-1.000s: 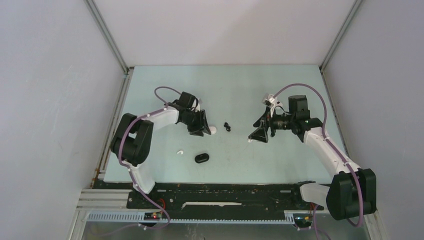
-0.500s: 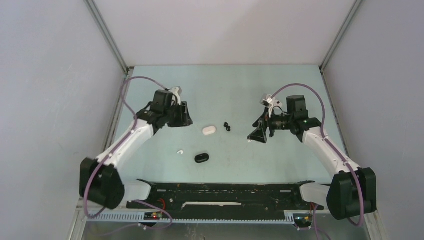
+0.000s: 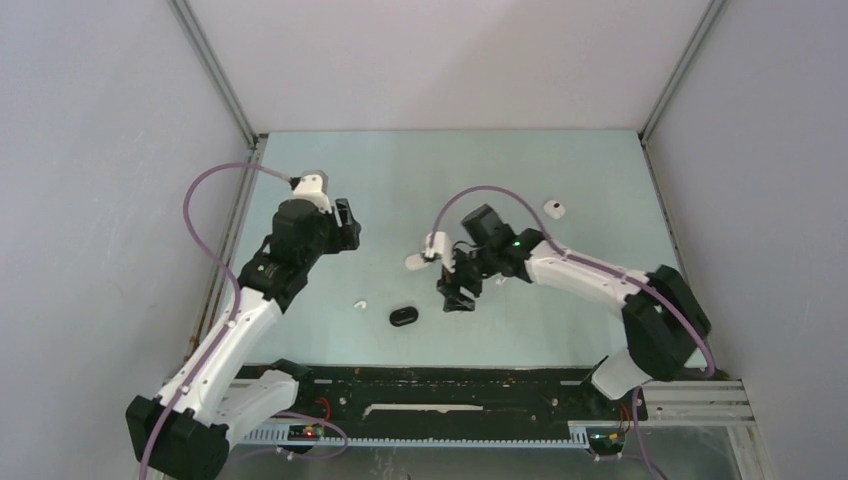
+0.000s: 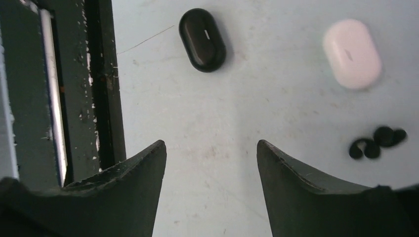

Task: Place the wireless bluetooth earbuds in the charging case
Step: Pick up the charging case at the center of the board.

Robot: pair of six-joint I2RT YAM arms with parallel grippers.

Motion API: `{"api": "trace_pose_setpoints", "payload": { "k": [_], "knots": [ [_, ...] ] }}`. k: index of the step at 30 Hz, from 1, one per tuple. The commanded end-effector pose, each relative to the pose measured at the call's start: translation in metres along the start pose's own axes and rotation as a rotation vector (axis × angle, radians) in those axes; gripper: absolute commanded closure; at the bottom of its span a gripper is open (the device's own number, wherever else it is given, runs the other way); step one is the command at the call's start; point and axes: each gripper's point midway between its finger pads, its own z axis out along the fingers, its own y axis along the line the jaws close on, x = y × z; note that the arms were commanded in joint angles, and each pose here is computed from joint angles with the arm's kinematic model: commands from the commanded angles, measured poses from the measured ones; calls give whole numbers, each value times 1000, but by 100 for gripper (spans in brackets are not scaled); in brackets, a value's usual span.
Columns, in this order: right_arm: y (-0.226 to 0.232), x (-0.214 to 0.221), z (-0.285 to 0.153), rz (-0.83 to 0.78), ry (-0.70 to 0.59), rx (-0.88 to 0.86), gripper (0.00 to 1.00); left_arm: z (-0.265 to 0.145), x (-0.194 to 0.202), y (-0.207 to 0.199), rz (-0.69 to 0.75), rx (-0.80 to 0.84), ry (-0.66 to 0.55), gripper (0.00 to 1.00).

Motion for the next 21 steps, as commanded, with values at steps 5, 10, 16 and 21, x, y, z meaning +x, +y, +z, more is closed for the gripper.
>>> {"api": "trace_pose_setpoints", "payload": {
  "k": [5, 10, 16, 21],
  "knots": [
    [6, -9, 67, -198, 196, -11, 31, 0, -4, 36, -67, -227, 11, 2],
    [5, -15, 100, -263, 237, -15, 31, -11, -14, 47, -120, -259, -79, 0],
    [1, -6, 122, -355, 344, 14, 30, -6, -10, 42, -124, -233, -62, 0],
    [-5, 10, 126, -364, 404, 23, 30, -1, -9, 27, -127, -147, -57, 1]
  ]
}}
